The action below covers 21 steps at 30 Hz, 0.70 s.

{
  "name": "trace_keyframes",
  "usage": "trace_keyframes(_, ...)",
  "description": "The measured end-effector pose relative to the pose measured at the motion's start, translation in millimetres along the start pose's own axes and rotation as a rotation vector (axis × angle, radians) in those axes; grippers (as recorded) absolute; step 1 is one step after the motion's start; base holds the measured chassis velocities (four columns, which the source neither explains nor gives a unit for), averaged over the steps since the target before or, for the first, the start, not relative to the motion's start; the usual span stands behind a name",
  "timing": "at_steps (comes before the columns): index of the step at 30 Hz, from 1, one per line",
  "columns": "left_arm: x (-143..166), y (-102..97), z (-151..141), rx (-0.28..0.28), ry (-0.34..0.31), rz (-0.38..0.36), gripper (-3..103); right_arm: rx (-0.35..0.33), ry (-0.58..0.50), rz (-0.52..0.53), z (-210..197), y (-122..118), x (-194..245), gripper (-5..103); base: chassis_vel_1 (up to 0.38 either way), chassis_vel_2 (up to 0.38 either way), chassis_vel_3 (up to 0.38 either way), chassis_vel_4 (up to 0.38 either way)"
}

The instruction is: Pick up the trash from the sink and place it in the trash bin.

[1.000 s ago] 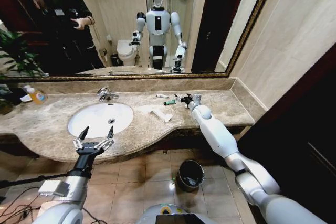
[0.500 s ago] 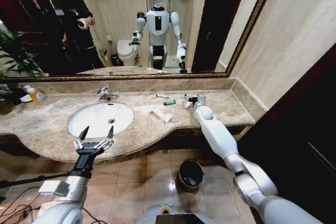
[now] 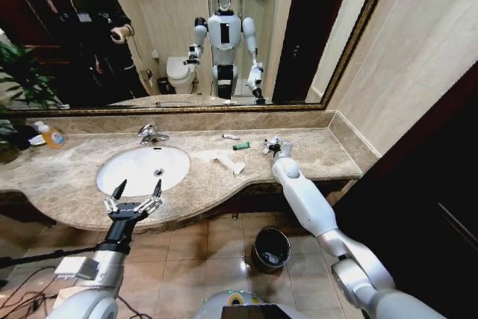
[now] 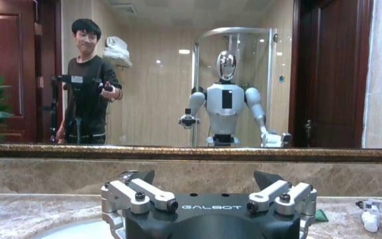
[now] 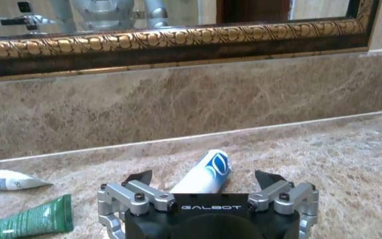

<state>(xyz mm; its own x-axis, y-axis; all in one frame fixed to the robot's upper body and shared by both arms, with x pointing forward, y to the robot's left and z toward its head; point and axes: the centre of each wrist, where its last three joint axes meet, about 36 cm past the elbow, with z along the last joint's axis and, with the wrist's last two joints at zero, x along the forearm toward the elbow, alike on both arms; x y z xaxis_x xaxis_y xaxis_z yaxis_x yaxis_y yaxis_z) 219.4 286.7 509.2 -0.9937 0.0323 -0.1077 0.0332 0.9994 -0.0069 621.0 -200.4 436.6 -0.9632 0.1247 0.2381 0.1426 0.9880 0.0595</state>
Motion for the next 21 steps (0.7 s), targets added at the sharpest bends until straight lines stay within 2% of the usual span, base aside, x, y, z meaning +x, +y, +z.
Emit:
trace_keyframes(12, 0.0, 0.0, 0.0, 0.000, 0.000, 0.000, 100, 0.013, 0.014, 0.000, 6.8, 1.1, 0.2, 100, 0.000, 0.000, 0.000, 0.000)
trace_keyframes(20, 0.0, 0.0, 0.0, 0.000, 0.000, 0.000, 100, 0.026, 0.017, -0.028, 5.7, 15.9, 0.8, 100, 0.000, 0.000, 0.000, 0.000)
trace_keyframes(21, 0.0, 0.0, 0.0, 0.000, 0.000, 0.000, 100, 0.025, 0.019, -0.028, 6.1, 17.7, -0.1, 103, 0.000, 0.000, 0.000, 0.000)
